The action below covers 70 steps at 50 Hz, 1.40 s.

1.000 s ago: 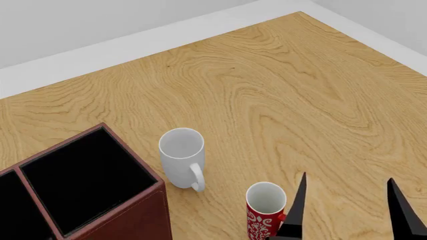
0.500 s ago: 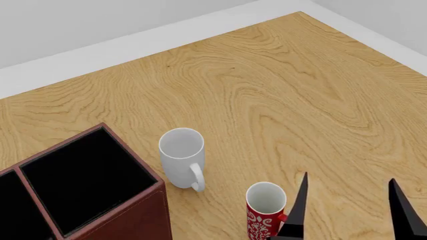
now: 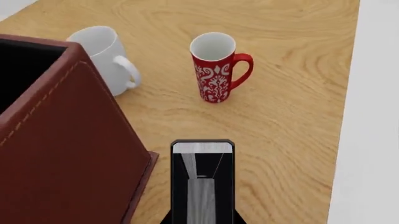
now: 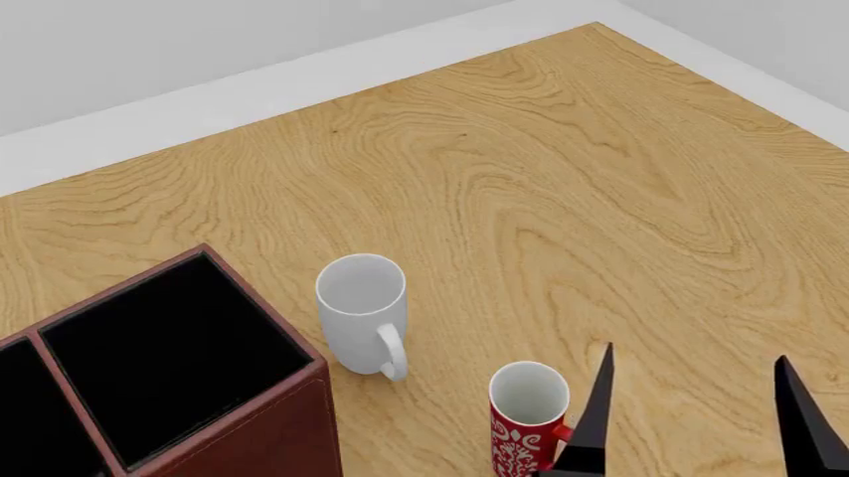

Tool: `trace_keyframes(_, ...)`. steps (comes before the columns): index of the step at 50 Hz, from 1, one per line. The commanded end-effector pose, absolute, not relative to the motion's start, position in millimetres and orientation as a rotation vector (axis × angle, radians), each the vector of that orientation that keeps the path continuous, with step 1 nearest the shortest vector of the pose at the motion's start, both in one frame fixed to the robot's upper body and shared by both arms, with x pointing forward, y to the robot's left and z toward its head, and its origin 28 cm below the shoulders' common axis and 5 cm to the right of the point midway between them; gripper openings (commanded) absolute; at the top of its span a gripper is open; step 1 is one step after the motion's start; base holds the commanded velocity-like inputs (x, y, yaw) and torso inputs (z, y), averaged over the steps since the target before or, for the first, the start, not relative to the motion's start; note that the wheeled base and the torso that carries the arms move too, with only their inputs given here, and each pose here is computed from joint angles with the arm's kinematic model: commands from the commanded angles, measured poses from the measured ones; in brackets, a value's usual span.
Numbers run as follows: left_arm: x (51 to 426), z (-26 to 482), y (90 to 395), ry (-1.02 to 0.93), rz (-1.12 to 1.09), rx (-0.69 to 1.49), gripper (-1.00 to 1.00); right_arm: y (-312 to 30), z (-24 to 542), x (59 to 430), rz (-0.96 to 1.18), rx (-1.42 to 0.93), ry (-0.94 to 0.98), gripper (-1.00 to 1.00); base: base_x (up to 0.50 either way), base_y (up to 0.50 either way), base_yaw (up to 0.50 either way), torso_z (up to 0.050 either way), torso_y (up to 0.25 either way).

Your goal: Pick up the book and place it in the right compartment of the caddy.

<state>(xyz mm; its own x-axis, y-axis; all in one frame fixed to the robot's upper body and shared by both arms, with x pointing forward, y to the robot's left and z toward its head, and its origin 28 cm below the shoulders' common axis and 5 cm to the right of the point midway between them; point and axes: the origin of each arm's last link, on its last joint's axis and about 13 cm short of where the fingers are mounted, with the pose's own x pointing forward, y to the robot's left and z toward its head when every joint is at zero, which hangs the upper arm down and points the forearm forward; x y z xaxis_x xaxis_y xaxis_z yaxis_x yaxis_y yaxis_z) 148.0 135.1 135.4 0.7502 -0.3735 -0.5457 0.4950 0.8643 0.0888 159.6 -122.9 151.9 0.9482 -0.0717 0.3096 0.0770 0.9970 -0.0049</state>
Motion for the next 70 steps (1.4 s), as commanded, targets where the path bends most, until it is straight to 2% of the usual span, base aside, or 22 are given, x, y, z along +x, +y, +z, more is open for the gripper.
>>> trace_keyframes(1, 145, 169, 137, 0.416, -0.476, 0.211, -1.00, -123, 152, 159, -0.078, -0.015, -0.316, 1.00, 0.00, 0.00, 0.00, 0.000, 0.000)
trace_keyframes(32, 141, 226, 141, 0.304, -0.555, 0.193, -1.00, -124, 153, 158, -0.081, -0.011, -0.321, 1.00, 0.00, 0.00, 0.00, 0.000, 0.001)
trace_keyframes(70, 152, 305, 138, 0.181, -0.526, 0.176, -1.00, -124, 154, 158, -0.079, -0.008, -0.325, 1.00, 0.00, 0.00, 0.00, 0.000, 0.001)
